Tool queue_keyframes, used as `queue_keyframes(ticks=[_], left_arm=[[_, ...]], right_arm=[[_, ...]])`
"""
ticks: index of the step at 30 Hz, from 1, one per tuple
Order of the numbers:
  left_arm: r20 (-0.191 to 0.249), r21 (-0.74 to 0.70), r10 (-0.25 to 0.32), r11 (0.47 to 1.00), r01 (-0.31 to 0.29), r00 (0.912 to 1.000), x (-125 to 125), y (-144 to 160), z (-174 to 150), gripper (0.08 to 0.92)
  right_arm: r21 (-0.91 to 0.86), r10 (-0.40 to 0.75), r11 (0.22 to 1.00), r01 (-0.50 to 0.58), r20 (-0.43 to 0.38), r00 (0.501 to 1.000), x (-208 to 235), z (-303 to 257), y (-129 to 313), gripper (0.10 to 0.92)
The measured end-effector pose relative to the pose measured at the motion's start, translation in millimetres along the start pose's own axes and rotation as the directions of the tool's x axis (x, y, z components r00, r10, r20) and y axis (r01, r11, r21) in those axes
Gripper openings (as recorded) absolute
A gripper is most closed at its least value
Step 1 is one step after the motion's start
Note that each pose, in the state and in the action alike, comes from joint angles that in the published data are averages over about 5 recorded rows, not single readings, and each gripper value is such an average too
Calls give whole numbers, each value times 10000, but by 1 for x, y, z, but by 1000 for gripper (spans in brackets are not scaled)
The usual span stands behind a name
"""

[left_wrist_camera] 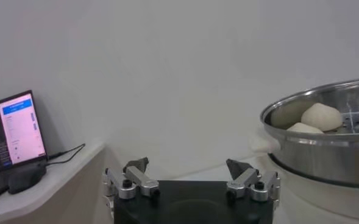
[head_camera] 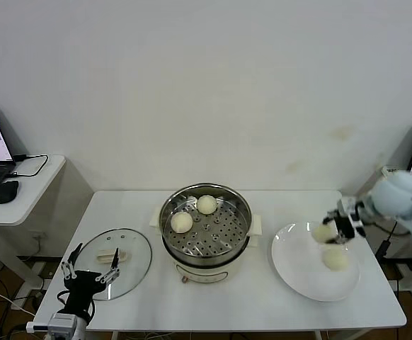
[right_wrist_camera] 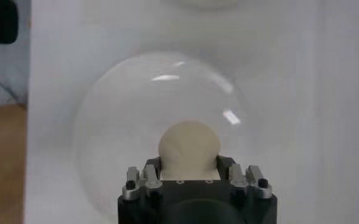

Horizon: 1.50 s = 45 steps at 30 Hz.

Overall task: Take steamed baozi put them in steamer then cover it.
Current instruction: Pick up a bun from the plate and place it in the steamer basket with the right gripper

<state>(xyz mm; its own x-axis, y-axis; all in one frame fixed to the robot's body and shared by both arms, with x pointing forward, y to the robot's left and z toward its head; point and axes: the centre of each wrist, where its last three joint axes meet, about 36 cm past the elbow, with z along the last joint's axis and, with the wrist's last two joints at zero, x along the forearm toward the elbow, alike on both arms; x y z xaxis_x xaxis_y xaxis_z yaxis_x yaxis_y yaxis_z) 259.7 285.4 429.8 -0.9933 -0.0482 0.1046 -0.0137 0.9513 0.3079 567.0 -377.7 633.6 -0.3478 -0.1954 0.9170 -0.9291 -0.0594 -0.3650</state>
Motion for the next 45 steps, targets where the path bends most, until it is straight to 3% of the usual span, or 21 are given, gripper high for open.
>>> queue_keyframes(ticks=[8, 18, 32, 45], left_arm=[[69, 11, -23, 10000, 23, 10000, -1, 1, -2, 823], [74, 53, -168, 9998, 167, 9998, -2, 6, -1, 823], [137, 174, -344, 9993, 342, 9993, -1, 8, -4, 823], [187, 264, -424, 9988, 419, 9989, -1, 8, -6, 823]], right_arm=[[1612, 512, 9842, -739, 1406, 9887, 30, -84, -43, 573], [4255, -366, 9026, -660, 2285, 9729, 1, -175, -51, 577], [7669, -1870, 6409, -321, 1965, 9625, -63, -248, -40, 585], [9277, -2357, 3721, -315, 1273, 9635, -103, -294, -30, 585]])
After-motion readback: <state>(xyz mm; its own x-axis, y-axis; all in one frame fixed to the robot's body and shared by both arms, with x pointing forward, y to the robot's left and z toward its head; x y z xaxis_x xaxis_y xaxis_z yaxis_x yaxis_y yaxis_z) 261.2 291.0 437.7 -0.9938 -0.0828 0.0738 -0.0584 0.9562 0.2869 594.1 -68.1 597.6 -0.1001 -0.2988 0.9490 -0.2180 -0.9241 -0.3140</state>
